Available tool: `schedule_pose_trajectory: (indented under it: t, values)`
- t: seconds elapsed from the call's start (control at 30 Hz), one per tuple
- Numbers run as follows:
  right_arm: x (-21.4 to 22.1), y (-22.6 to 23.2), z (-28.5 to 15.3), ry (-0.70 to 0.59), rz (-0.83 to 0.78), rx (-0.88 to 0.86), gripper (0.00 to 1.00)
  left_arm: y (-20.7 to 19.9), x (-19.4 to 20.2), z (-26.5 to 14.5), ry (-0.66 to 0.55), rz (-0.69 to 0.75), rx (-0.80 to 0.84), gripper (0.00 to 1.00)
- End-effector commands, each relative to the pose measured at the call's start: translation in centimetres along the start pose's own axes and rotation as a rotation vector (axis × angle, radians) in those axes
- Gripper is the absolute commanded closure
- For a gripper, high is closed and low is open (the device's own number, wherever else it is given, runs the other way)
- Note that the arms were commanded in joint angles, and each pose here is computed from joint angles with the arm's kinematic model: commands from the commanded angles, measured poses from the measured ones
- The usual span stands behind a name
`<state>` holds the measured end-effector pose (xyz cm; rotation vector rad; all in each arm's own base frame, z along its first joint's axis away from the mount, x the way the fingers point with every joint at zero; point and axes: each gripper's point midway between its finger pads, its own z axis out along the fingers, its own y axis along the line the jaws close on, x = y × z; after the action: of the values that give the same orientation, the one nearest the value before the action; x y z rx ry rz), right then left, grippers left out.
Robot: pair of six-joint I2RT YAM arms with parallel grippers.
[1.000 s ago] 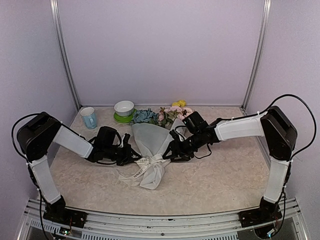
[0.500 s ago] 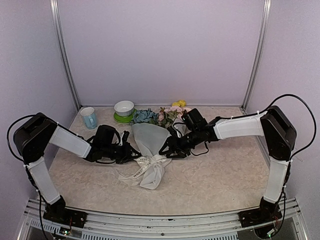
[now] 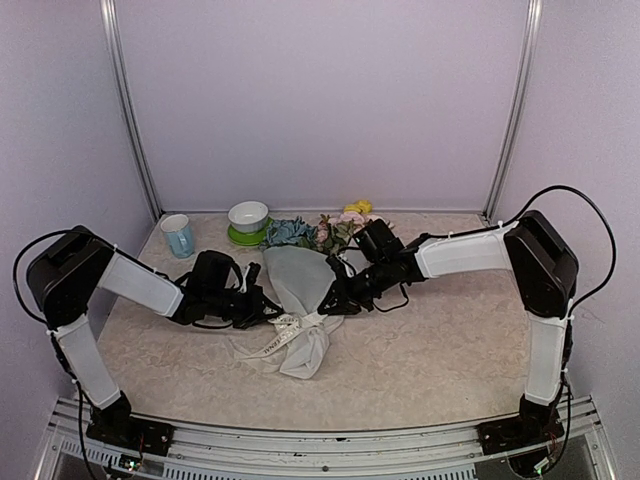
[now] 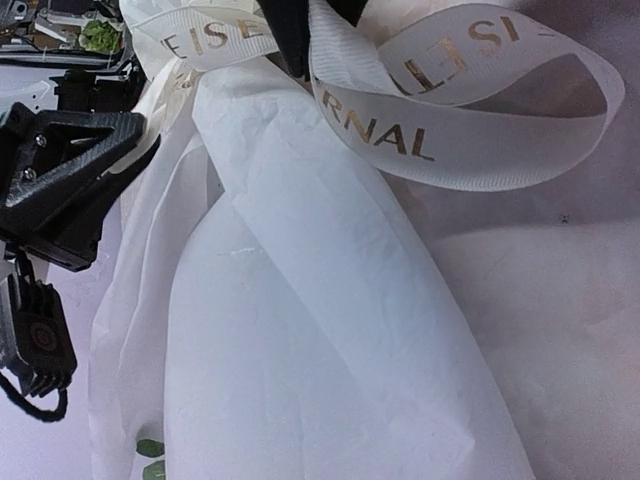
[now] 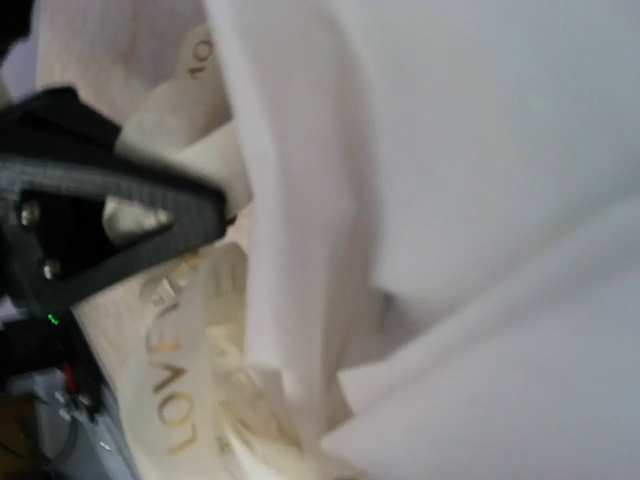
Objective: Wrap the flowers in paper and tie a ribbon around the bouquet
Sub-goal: Adjust the half-tied ribbon on the folded bouquet.
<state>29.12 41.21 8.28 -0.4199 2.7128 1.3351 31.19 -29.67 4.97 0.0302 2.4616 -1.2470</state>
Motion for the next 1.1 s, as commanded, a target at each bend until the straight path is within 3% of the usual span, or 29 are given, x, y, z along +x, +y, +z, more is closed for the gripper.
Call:
schedule_pose_trajectory:
  t: [0.0,0.4,0.6,0.83,1.07]
  values:
    - [0.3,0.1,-0.2,0.009,-0.022,0.032,1.0,-0.8,-1.1,-1.5,-0.069,0.038,-0.03,1.0]
    - [3.3,-0.8,-2.2,0.053,-0.031,0.016,1.0,-2.2,-2.3,-3.3,-0.15,0.144,-0.069,1.0]
    - [4.5,-2.6,-2.2,0.059,-0.03,0.045,1.0,0.5,-3.5,-3.1,-0.188,0.179,-0.178,1.0]
    - [3.9,-2.0,-2.0,0.048,-0.066,0.014,1.0,1.8,-3.4,-2.0,-0.174,0.145,-0.177,1.0]
    - [5.8,-4.3,-2.2,0.097,-0.047,0.07,1.0,4.2,-4.3,-3.7,-0.268,0.081,-0.242,1.0]
